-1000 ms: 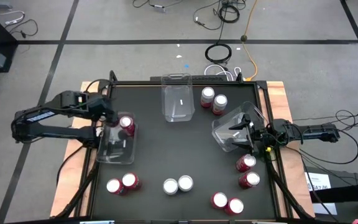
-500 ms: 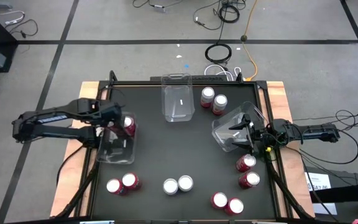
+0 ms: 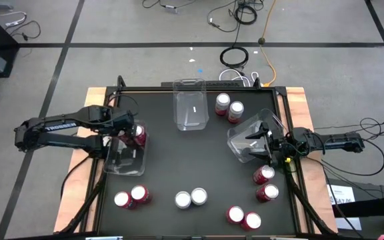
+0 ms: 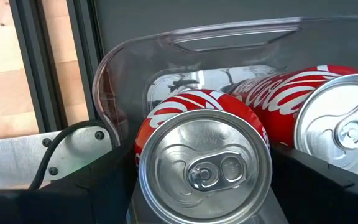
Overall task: Sort soda cans
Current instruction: Put the top right red soda can into the left transparent bin
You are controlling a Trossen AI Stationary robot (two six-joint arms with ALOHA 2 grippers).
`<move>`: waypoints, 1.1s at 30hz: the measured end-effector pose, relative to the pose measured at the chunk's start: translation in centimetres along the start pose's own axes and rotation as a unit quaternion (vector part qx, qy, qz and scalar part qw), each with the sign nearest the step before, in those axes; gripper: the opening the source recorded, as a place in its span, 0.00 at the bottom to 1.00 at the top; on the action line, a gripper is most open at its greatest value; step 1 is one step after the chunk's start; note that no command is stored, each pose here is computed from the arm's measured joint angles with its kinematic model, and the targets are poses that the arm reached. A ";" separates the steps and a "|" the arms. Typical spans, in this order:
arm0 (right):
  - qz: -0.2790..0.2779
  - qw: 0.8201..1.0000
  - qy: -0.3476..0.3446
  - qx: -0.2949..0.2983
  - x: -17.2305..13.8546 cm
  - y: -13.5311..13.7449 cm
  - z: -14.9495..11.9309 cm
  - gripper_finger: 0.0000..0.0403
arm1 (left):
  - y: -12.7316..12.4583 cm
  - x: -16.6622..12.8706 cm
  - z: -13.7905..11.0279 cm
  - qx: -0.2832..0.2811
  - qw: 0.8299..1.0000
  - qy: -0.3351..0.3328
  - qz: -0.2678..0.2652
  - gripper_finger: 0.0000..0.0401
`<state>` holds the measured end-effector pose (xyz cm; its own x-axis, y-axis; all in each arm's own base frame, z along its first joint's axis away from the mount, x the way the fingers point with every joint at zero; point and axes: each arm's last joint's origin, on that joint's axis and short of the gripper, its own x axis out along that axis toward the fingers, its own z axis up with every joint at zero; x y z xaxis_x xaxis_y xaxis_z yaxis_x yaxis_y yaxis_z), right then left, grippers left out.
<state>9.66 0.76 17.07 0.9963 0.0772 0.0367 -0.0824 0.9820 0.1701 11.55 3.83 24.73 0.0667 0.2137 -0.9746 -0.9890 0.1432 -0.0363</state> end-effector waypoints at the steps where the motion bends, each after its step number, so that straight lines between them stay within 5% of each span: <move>1: 0.000 1.000 0.000 0.000 0.0 0.0 0.0 0.83 | 0.0 0.0 0.0 0.000 1.000 0.000 0.000 0.81; 13: 0.000 1.000 0.000 0.000 0.0 0.0 0.0 0.83 | -0.6 0.0 0.4 -0.005 0.999 -0.028 -0.029 0.81; 33: 0.000 1.000 0.000 0.000 0.0 0.0 0.0 0.83 | -1.4 0.8 0.7 0.002 0.999 -0.039 0.014 0.81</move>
<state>9.66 0.76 17.07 0.9963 0.0772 0.0366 -0.0824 0.9820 0.1699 13.05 4.49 24.18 0.0495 0.2924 -0.9550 -0.9902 0.1394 -0.0086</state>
